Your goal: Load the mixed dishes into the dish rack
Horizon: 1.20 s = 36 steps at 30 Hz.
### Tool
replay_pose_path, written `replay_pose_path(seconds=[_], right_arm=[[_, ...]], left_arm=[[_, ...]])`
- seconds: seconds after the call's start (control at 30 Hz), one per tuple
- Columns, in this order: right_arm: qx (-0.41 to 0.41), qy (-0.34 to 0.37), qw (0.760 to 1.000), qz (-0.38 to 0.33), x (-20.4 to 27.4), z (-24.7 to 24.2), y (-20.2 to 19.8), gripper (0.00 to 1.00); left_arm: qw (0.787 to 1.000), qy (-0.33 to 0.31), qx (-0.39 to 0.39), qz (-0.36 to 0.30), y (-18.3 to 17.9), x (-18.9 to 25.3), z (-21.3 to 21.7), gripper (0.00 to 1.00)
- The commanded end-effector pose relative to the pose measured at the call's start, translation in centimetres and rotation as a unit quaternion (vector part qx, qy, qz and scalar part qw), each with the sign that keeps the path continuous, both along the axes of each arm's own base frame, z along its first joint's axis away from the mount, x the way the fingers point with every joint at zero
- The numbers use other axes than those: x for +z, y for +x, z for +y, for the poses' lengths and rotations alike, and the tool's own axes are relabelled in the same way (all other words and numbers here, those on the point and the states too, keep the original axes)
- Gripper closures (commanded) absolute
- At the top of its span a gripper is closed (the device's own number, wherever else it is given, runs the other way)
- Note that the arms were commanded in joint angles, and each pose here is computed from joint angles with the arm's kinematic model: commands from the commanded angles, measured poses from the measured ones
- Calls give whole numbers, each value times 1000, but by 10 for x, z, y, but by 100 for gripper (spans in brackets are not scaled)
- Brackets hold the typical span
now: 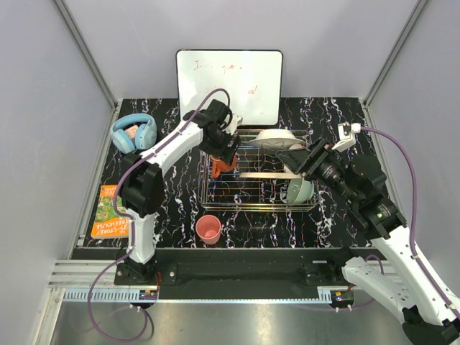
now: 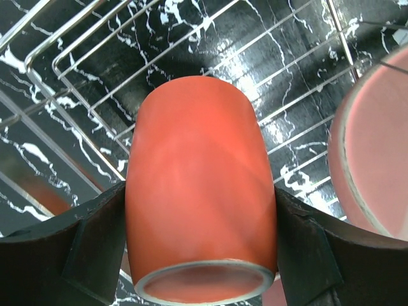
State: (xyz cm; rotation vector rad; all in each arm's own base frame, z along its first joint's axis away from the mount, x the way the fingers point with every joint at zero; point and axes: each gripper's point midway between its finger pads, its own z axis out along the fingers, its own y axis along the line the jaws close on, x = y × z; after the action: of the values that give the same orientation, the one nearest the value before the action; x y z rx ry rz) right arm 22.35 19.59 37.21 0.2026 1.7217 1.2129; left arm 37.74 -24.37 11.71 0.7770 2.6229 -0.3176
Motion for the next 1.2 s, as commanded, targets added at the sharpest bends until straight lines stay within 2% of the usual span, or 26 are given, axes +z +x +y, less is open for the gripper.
replay_pose_path(seconds=[0.0, 0.43, 0.47, 0.57, 0.6, 0.67, 0.7, 0.83, 1.03, 1.17], right_arm=[[-14, -8, 1000, -4, -3, -4, 3, 35], [-13, -8, 1000, 6, -10, -4, 3, 35], [-14, -7, 1000, 6, -11, -4, 3, 36], [-15, -6, 1000, 8, -13, -5, 2, 36], [-15, -5, 1000, 7, -12, -5, 1, 36], [-15, -4, 1000, 8, -13, -6, 1, 36], [-16, -4, 1000, 8, -14, -6, 0, 36], [-16, -2, 1000, 9, -16, -7, -2, 36], [-13, -6, 1000, 16, -21, -5, -1, 36], [-8, -27, 999, 25, -29, -3, 2, 34]], left_arm=[[998, -27, 0, -60, 32, 19, -15, 100], [997, 19, 6, -80, 52, -3, -4, 100], [997, 22, 7, -79, 53, -5, -4, 98], [996, 31, 7, -77, 54, -12, -2, 80], [997, 33, 7, -74, 54, -15, -1, 60], [997, 35, 7, -72, 53, -17, -1, 40], [997, 35, 8, -73, 53, -16, 0, 25], [996, 28, 12, -82, 52, -9, 0, 1], [995, 14, 14, -102, 47, 16, 2, 1], [995, -8, 7, -104, 28, 39, 5, 1]])
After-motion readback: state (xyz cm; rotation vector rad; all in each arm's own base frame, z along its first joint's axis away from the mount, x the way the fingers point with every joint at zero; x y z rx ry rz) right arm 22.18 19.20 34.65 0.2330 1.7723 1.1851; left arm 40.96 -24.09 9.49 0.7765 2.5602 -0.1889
